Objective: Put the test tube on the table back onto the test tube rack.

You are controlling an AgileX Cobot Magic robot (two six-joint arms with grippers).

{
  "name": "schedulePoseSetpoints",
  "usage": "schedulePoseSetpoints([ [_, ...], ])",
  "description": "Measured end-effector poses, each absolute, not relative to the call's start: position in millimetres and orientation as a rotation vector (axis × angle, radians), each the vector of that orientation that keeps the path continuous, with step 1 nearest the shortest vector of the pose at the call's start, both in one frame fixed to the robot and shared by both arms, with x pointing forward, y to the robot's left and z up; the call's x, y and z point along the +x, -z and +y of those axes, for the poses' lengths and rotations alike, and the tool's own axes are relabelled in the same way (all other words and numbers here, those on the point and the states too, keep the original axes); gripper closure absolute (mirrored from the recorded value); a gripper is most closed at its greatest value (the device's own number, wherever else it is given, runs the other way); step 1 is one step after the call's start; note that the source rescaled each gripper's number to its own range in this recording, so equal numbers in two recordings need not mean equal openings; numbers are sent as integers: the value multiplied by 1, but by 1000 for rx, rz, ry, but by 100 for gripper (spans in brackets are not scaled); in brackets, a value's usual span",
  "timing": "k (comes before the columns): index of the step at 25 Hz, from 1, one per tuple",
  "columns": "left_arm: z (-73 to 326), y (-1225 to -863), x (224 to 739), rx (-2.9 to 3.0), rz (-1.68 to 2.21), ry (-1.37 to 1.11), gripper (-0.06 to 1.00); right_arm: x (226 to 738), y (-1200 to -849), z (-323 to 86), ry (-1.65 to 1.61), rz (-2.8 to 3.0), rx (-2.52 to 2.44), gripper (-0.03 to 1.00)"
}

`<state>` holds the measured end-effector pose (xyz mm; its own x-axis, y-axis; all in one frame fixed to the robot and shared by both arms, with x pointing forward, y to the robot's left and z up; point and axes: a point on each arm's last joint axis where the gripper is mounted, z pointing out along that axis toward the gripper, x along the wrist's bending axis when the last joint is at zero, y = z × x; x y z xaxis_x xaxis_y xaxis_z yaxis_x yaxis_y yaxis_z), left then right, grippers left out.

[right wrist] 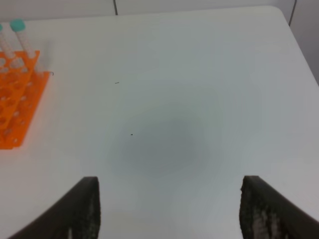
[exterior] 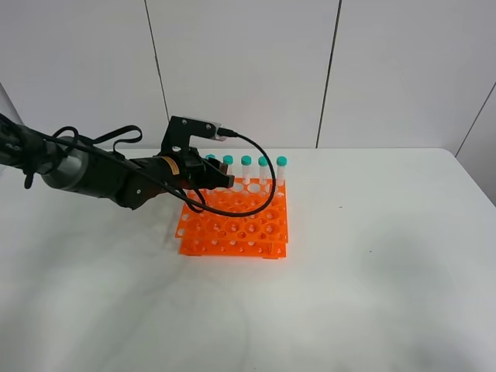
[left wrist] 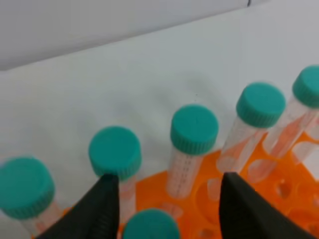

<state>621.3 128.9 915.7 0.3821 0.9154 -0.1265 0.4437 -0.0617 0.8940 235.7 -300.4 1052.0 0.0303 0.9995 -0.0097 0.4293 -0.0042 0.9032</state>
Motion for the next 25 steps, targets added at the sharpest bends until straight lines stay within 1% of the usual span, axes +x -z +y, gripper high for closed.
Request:
schedulePoseSetpoints([
  [6, 124, -947, 614, 1659, 1182, -616, 58, 236, -1052, -300, -940, 1503, 1540, 14],
  [14, 134, -1005, 596, 1646, 1180, -638, 58, 236, -1052, -300, -940, 1503, 1540, 14],
  [17, 148, -1020, 591, 1671, 1232, -647, 58, 236, -1052, -300, -940, 1503, 1540, 14],
  [20, 170, -1032, 590, 1685, 1271, -695, 58, 236, -1052, -300, -940, 1503, 1540, 14],
  [25, 220, -1034, 589, 1698, 1387, -773, 58, 236, -1052, -300, -940, 1503, 1540, 14],
])
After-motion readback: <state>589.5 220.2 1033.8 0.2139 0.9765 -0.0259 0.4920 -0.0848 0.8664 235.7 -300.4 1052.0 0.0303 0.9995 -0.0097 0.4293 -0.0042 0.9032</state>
